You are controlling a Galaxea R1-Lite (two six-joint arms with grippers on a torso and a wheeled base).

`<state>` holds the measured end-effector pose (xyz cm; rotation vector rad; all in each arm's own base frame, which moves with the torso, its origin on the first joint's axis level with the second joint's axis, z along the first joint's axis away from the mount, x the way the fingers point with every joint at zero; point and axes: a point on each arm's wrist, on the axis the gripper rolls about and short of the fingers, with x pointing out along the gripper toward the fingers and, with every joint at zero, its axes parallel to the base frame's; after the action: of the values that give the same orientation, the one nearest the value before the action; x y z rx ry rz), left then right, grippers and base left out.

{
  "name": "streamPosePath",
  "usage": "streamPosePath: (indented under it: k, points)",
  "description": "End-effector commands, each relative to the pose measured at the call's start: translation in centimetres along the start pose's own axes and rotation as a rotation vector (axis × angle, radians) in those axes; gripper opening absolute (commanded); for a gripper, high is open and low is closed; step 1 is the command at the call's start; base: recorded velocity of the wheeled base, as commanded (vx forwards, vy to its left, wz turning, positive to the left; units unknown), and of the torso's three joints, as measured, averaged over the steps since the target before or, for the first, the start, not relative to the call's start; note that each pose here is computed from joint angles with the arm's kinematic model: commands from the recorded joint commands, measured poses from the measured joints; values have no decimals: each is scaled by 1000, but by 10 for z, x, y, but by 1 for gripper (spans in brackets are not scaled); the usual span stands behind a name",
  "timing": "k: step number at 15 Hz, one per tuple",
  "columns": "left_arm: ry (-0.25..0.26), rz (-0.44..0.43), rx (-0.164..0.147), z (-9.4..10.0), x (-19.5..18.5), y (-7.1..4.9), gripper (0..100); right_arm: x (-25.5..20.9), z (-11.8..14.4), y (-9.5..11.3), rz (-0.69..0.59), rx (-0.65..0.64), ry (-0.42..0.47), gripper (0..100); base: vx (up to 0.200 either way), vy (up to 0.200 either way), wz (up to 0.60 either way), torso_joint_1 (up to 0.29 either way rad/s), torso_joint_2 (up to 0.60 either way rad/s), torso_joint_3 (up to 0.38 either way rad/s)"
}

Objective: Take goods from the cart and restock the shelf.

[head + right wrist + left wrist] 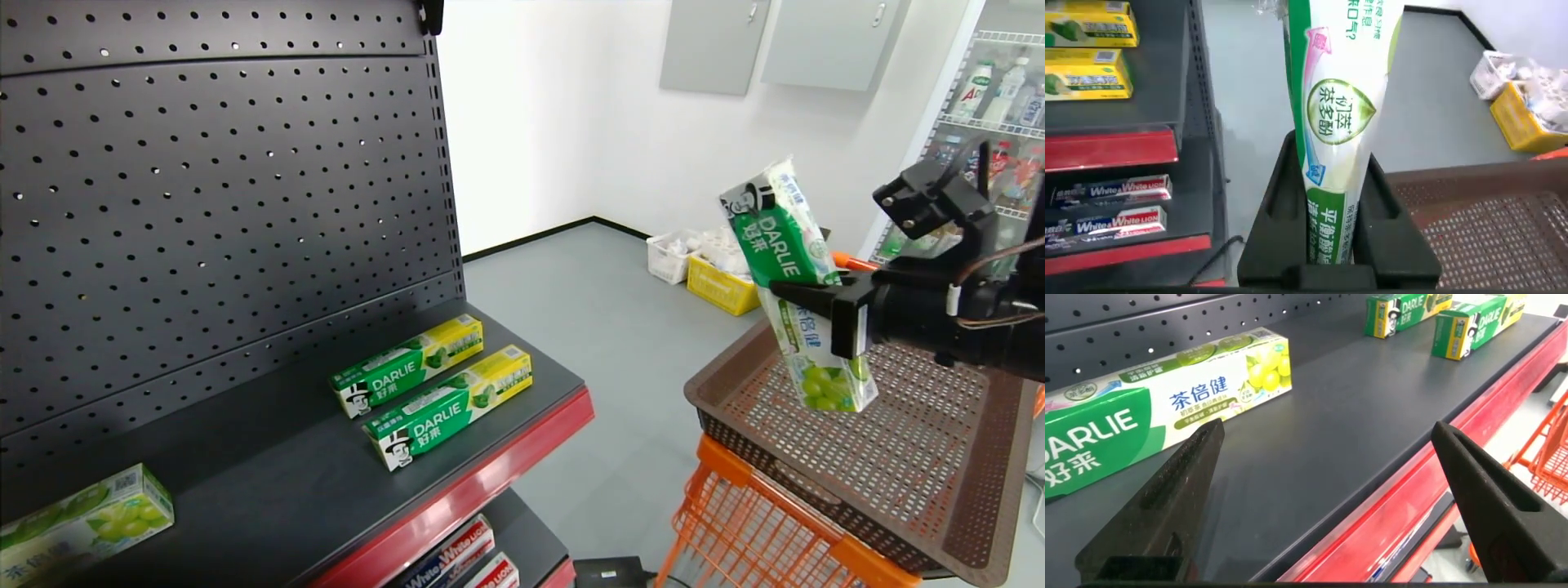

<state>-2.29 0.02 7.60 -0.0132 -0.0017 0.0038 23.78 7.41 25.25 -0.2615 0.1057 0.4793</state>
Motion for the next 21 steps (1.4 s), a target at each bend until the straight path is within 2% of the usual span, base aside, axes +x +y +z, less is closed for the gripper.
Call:
streamPosePath:
  k: [1,3,7,11,16,19,21]
  points:
    - [0,-1,-1,0,0,0,100,-40,6,15,8,12,-70,0,0,0,0,0,0,0]
    - [0,1,-1,0,0,0,100,-48,8,25,39,17,-114,0,0,0,0,0,0,0]
    - [0,1,-1,0,0,0,100,-58,-3,43,27,11,-98,0,0,0,0,0,0,0]
    - [0,1,-1,0,0,0,100,-96,-15,46,17,11,-140,0,0,0,0,0,0,0]
    - [0,-1,-1,0,0,0,100,-110,-25,50,23,11,-148,0,0,0,0,0,0,0]
    - [0,-1,1,0,0,0,100,-116,-26,50,-61,18,-138,0,0,0,0,0,0,0]
    - [0,-4,4,0,0,0,100,-120,-28,52,-70,18,-143,0,0,0,0,0,0,0]
